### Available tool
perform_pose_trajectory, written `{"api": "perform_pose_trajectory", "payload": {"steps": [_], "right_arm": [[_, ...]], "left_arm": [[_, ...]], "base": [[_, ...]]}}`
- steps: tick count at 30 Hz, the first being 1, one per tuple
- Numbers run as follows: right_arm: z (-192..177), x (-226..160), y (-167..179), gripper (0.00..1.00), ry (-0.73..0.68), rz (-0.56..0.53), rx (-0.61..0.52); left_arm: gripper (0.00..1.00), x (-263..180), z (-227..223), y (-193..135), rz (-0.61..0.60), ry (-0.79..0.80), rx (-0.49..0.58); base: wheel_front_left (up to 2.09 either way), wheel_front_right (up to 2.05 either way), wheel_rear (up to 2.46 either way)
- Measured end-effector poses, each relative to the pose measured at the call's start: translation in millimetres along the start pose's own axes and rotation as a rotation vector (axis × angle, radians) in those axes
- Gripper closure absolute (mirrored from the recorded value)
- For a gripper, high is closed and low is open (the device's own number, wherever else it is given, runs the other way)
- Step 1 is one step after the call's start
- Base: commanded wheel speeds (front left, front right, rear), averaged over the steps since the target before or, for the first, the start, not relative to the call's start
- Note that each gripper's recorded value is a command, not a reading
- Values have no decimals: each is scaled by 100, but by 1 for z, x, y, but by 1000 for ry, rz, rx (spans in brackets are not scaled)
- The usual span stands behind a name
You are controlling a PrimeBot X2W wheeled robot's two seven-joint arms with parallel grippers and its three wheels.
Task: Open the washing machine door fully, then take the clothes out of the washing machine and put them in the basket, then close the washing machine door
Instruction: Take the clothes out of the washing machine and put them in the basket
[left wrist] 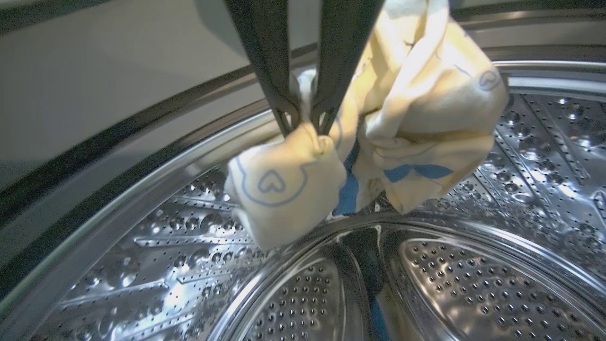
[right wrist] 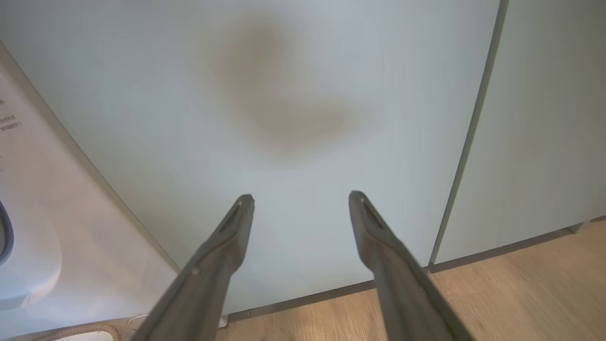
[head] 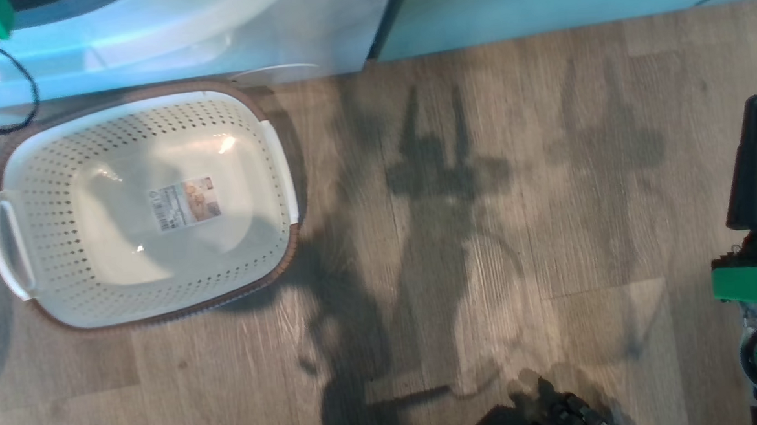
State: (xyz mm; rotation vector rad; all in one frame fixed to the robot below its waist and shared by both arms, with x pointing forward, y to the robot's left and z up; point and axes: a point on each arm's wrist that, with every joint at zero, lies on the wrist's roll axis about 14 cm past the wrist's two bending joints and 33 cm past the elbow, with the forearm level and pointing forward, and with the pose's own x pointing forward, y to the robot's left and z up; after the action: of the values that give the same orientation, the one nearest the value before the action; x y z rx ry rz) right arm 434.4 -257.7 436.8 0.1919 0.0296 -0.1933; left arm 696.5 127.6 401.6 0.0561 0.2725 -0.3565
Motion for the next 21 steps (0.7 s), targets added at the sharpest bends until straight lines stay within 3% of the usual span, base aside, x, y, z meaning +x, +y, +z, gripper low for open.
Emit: {"api": "perform_pose_trajectory", "payload": {"steps": [11, 21], "right_arm": [[4, -3, 9, 0, -12, 26, -15], [9, 2, 19, 0, -34, 57, -19]], "left_arm": [[100, -50, 53, 9, 130, -318, -28], [100, -132, 121, 8, 246, -643, -35]], "base": [[0, 0, 0], [0, 0, 0]]}}
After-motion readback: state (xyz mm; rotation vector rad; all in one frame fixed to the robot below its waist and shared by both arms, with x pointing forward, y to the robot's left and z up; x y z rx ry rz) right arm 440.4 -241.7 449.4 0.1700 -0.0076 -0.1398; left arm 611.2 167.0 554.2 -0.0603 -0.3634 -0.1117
